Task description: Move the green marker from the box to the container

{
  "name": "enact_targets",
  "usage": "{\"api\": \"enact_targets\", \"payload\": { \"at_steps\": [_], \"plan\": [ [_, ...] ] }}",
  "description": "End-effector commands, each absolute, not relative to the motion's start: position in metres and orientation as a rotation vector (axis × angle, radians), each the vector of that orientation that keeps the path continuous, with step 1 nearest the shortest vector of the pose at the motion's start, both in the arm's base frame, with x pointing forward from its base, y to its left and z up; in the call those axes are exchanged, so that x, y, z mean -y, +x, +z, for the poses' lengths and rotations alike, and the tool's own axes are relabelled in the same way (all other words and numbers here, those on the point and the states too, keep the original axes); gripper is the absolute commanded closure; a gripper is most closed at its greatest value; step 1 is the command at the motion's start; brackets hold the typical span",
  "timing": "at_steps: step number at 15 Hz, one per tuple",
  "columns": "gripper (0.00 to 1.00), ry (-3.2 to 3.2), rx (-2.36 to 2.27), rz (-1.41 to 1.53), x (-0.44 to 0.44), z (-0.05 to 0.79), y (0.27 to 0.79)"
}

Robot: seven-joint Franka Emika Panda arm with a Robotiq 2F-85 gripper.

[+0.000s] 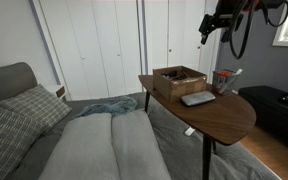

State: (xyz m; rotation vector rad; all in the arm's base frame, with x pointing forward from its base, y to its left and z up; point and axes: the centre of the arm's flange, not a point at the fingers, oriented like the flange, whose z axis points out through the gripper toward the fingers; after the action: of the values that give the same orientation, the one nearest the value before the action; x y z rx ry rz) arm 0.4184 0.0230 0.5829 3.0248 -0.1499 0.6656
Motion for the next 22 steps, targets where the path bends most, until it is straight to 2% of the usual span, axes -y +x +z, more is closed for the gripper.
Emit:
{"api": "enact_targets", "payload": {
  "at_steps": [1, 6, 7, 18, 20, 22],
  "plan": [
    [0.00, 3.133, -0.058, 0.567, -0.014, 0.575, 0.487],
    [0.00, 3.142, 0.005, 0.523, -0.034, 0.519, 0.544],
    [0.00, 3.139, -0.041, 0.514, -0.022, 0.524, 0.514],
    [0.00, 3.208, -0.164, 0.348, -0.057, 0.460, 0.587],
    [0.13, 3.210, -0.190, 0.336, -0.064, 0.446, 0.599],
    [0.19, 3.206, -0.233, 0.328, -0.078, 0.440, 0.605]
  ]
}}
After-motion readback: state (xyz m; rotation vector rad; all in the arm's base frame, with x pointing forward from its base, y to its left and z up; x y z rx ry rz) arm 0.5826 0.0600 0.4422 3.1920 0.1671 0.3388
